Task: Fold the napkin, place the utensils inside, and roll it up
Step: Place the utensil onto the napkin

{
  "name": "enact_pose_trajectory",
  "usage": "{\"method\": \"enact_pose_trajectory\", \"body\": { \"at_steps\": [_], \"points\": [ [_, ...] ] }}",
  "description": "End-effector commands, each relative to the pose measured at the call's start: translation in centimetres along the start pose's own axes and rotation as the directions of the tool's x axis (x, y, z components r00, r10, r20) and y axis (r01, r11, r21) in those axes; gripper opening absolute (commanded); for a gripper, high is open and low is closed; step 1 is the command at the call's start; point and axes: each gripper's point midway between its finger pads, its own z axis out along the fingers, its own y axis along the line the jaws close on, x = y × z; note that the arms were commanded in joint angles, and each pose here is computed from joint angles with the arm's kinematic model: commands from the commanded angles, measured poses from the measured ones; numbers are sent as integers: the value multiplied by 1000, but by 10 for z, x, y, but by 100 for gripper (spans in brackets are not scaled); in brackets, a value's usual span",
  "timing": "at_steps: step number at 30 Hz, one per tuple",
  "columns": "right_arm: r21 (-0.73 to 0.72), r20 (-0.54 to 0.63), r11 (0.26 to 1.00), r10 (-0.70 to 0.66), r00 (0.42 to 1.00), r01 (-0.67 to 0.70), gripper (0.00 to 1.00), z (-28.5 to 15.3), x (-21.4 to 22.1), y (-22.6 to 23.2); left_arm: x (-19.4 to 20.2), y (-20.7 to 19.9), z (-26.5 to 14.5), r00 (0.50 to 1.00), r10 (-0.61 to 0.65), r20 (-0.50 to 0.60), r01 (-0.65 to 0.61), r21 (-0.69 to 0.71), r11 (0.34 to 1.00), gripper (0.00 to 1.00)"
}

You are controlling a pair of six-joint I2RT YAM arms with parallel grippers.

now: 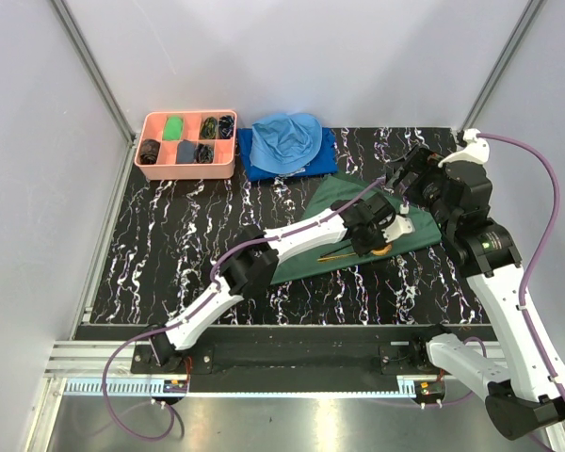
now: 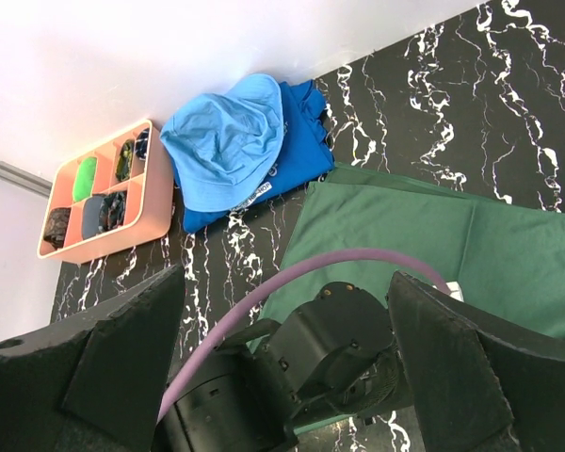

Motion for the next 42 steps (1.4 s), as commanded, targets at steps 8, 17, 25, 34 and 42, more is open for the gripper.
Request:
{"method": "enact_pose_trajectory", "body": {
  "at_steps": [8, 17, 25, 34, 42],
  "points": [
    [-33, -3, 999, 3, 1000, -3, 97, -3, 1, 4, -24, 19, 1, 996, -42, 79, 49, -90, 995, 0],
    [-18, -33, 1000, 0, 999, -1, 97, 4, 12, -1, -31, 23, 2, 993, -56, 108, 68, -111, 992, 0],
    [176, -83, 984, -25, 996, 40, 100, 33, 35, -62, -66, 10, -55, 971, -105, 214, 129, -99, 987, 64],
    [360, -143, 918, 230, 963, -166, 99, 83, 52, -190, -28, 41, -184, 925, -239, 294, 320, -266, 909, 89],
    [483, -159, 836, 377, 912, -261, 96, 82, 77, -279, 115, 88, -294, 775, -515, 365, 618, -274, 737, 93]
  ]
}}
